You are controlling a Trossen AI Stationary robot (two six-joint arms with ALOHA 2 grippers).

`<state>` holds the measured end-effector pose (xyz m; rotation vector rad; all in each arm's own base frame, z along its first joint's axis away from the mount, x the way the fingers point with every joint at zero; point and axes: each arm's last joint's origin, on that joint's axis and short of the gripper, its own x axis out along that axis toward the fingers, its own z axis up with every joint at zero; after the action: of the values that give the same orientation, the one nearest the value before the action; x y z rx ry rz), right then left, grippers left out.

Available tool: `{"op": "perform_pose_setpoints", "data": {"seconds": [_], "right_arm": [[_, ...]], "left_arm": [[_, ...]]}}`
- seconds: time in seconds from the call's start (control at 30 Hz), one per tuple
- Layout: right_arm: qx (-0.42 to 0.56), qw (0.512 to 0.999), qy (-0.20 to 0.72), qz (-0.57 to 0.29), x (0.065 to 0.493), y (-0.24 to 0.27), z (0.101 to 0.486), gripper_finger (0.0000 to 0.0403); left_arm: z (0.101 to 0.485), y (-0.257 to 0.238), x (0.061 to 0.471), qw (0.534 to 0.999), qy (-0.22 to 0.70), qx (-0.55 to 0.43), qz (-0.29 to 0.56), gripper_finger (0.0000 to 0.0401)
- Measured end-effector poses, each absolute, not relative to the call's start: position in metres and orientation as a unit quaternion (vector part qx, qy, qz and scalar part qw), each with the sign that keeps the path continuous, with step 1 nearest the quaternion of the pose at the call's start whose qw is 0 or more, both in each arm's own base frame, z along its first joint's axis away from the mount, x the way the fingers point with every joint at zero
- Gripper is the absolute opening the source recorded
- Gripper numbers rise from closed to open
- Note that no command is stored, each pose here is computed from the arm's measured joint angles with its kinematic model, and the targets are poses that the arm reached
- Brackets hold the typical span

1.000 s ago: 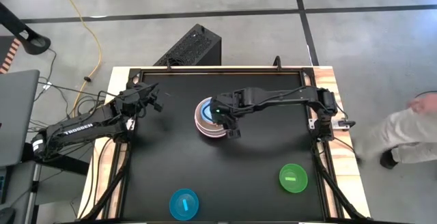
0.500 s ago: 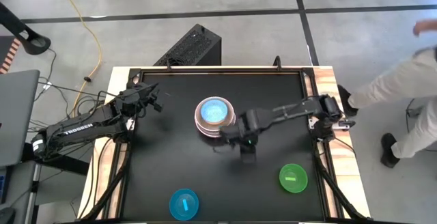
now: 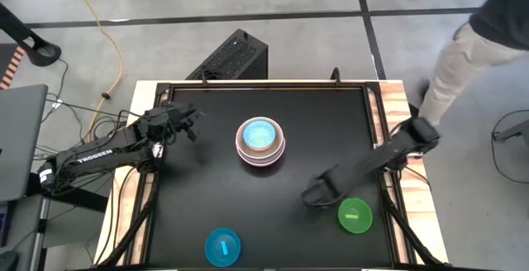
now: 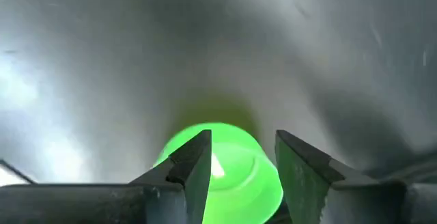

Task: Nest bowls inside each other
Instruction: Stack the green transparent bowl on top of the light blue bowl

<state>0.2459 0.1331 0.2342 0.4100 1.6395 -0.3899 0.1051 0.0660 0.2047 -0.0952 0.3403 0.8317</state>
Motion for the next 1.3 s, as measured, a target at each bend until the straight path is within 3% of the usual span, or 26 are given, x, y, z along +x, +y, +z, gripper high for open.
{"op": "perform_pose_setpoints", "data": {"seconds": [0.27, 0.5, 1.0, 1.3], "right_arm": [[0.291, 0.664, 0.666, -0.176, 0.184, 0.126, 0.222, 0.0177], [0.321, 0.662, 0.655, -0.172, 0.164, 0.128, 0.221, 0.0177], [0.155, 0.675, 0.716, -0.086, 0.170, 0.146, 0.183, 0.0177], [0.163, 0.638, 0.752, -0.044, 0.176, 0.153, 0.171, 0.0177]], "left_arm": [[0.199, 0.064, 0.104, 0.906, 0.195, -0.055, 0.371, 0.0094], [0.199, 0.063, 0.104, 0.906, 0.198, -0.056, 0.370, 0.0094], [0.199, 0.063, 0.105, 0.907, 0.191, -0.063, 0.369, 0.0094], [0.199, 0.063, 0.105, 0.907, 0.192, -0.063, 0.369, 0.0094]]}}
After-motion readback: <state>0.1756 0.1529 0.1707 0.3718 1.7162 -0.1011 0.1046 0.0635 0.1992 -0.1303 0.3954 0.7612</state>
